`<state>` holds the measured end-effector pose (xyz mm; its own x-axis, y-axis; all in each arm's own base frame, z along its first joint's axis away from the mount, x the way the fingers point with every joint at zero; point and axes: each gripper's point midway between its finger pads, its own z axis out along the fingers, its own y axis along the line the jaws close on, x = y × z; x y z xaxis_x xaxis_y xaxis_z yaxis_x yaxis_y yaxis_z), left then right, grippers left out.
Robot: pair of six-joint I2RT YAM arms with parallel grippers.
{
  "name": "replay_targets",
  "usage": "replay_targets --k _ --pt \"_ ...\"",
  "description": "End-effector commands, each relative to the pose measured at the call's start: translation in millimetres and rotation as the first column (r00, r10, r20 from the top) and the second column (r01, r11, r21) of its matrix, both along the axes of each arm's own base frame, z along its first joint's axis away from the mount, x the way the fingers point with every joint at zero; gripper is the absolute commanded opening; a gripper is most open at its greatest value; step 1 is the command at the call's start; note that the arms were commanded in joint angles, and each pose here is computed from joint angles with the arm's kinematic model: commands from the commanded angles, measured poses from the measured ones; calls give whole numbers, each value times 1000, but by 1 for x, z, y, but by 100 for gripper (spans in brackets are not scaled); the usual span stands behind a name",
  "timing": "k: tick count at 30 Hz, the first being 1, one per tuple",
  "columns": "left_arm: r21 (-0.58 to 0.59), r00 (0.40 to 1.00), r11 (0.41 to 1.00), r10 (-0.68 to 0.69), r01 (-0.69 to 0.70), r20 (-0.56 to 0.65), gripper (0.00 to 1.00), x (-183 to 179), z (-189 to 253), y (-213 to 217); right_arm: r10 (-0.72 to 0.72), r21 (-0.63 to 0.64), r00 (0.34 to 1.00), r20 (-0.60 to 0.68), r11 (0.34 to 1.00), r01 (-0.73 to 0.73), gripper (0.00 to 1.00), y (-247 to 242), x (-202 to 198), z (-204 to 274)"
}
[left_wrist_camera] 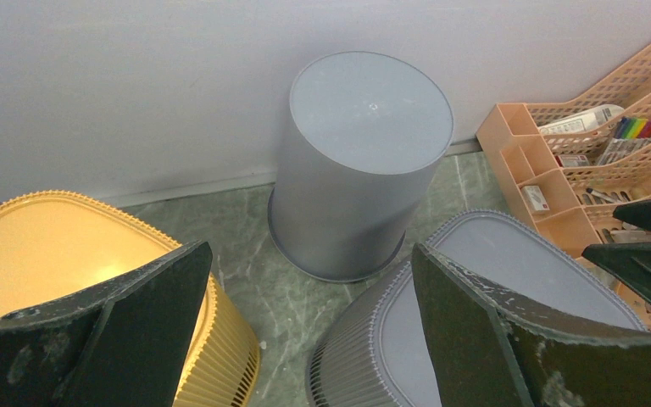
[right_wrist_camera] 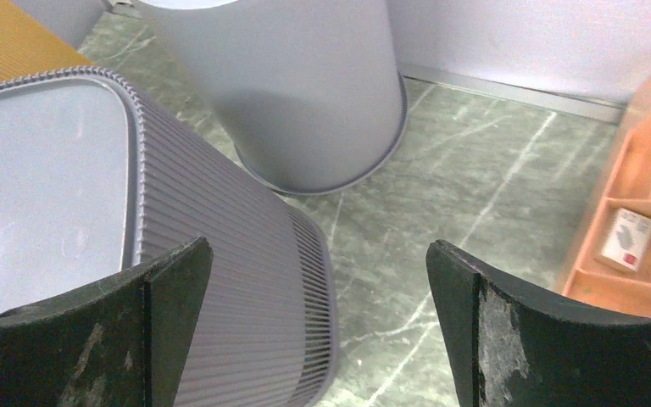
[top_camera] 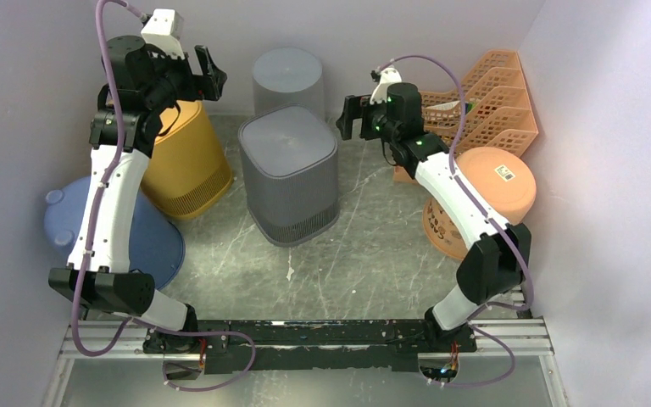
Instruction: Turn the large container upside down
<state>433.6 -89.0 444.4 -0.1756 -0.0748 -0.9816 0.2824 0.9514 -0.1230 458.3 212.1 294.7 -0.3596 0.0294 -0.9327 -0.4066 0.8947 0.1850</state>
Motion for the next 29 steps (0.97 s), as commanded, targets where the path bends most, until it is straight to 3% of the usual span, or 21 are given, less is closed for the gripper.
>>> replay_targets --k 1,9,20,29 --pt "-21 994 998 -61 63 88 100 -17 28 -11 -81 -93 997 5 992 81 100 -25 -16 8" --pt "-18 994 997 -70 72 78 100 -21 21 -12 -189 -152 973 134 966 208 100 -60 -36 54" --pt "-10 996 998 -57 58 73 100 -20 17 -9 -184 -145 960 211 965 217 100 -69 -53 83" --pt "-18 995 998 -65 66 82 100 -19 20 -11 -222 -189 956 189 948 257 100 -77 -51 78"
